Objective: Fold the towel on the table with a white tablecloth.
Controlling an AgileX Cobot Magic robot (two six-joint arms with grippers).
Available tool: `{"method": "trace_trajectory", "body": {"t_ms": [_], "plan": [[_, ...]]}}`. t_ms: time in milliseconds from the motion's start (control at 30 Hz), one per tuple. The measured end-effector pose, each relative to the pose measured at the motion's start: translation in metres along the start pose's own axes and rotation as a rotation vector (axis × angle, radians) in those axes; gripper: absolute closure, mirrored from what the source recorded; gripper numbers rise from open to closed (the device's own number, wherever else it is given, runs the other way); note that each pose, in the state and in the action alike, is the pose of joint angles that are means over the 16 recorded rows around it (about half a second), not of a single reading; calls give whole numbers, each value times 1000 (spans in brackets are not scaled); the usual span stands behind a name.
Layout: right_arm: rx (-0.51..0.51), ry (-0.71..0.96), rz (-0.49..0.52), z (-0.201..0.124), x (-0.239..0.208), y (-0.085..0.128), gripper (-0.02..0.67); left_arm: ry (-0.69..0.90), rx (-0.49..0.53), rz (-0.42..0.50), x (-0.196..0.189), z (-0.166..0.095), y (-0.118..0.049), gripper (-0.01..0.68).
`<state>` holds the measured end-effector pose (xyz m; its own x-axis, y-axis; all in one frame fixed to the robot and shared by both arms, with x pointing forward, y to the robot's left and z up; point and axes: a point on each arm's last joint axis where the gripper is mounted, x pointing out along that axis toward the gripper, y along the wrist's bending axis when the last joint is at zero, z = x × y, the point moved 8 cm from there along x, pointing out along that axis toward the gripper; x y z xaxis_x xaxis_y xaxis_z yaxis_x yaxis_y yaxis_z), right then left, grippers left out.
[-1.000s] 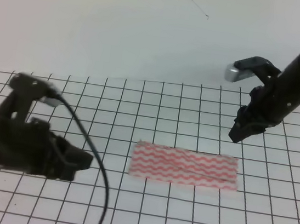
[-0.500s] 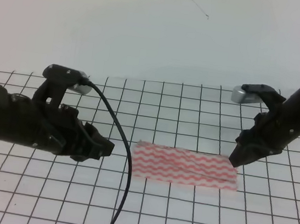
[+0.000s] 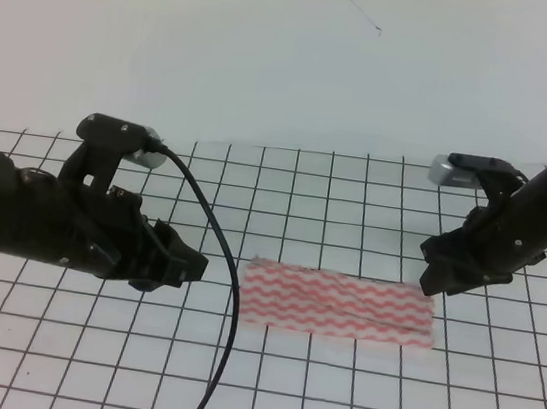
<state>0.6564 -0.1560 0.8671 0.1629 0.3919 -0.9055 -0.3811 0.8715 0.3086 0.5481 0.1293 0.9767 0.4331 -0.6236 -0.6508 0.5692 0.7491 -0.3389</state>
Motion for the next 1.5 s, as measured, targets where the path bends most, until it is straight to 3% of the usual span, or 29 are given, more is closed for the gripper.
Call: {"method": "trace_trajectory", "body": {"t_ms": [700,1133,1300,1500], "plan": [[60,72,-36,-11,29,1,363,9,-3,-11,0,-2,-2,439],[49,61,-35,-8,39,12,345,10,-1,-14,0,-2,-3,439],[42,48,-36,-6,38,13,382,11,0,-15,0,-2,-3,438],[33,36,-35,-3,34,15,475,12,-1,-17,0,-2,-3,437]]}}
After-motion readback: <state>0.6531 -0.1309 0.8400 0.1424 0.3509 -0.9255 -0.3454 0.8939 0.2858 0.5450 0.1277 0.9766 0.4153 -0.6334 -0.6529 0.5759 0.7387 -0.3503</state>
